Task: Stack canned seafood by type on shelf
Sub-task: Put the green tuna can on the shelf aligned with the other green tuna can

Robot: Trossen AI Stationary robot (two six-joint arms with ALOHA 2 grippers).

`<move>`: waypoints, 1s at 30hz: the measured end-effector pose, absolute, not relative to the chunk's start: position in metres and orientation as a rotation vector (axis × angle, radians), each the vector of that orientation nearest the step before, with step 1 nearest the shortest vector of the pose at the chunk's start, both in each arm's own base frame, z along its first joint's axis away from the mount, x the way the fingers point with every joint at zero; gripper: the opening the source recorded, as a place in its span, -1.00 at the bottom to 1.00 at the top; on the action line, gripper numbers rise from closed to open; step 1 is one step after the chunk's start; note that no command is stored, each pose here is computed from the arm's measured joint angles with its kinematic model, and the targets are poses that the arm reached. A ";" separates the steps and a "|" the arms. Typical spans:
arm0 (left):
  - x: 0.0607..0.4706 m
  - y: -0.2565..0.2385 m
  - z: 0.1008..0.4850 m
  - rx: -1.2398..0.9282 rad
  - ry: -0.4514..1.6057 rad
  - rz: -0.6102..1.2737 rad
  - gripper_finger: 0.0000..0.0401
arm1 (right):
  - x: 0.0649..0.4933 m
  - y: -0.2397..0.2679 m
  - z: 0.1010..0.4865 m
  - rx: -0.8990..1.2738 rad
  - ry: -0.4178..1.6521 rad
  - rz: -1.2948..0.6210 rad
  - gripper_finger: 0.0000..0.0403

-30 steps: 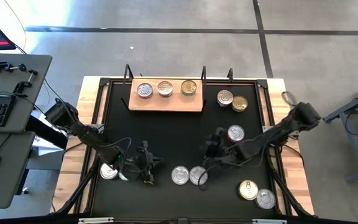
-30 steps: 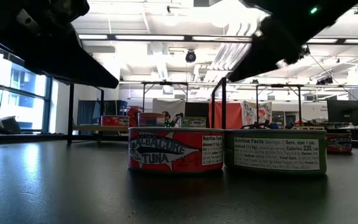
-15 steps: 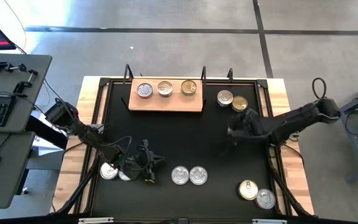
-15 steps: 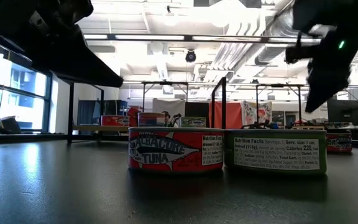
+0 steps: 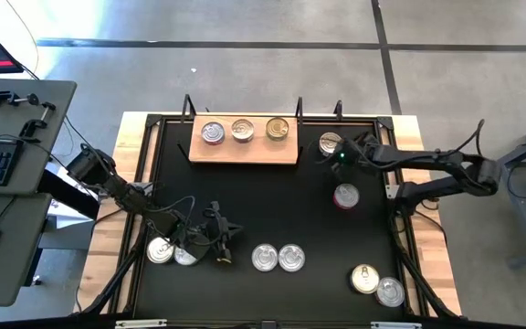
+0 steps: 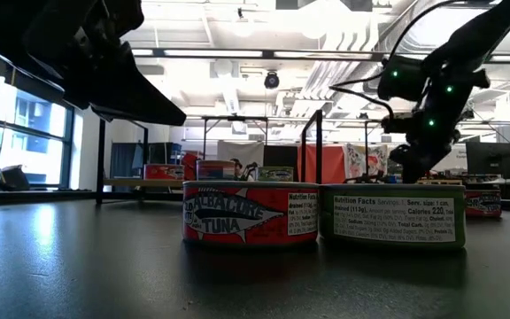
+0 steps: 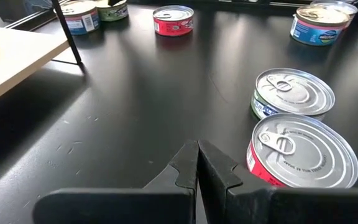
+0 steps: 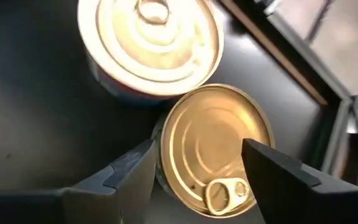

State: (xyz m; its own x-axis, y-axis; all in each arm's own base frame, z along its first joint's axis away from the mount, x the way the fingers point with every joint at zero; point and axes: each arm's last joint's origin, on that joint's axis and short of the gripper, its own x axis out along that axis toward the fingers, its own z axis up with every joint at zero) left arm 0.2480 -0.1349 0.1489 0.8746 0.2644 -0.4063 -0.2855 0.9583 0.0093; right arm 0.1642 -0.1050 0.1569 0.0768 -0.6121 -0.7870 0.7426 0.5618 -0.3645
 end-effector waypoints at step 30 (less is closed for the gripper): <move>0.251 -0.136 0.154 -0.039 0.375 0.267 -1.00 | 0.203 -0.017 0.145 0.311 1.036 -0.411 -0.99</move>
State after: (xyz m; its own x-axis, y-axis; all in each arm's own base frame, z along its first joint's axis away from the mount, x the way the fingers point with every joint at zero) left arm 0.2507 -0.1364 0.1539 0.8961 0.2503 -0.3666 -0.2645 0.9643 0.0118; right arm 0.2034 -0.0172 0.1447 0.4452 -0.1812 -0.8769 0.4692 0.8813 0.0561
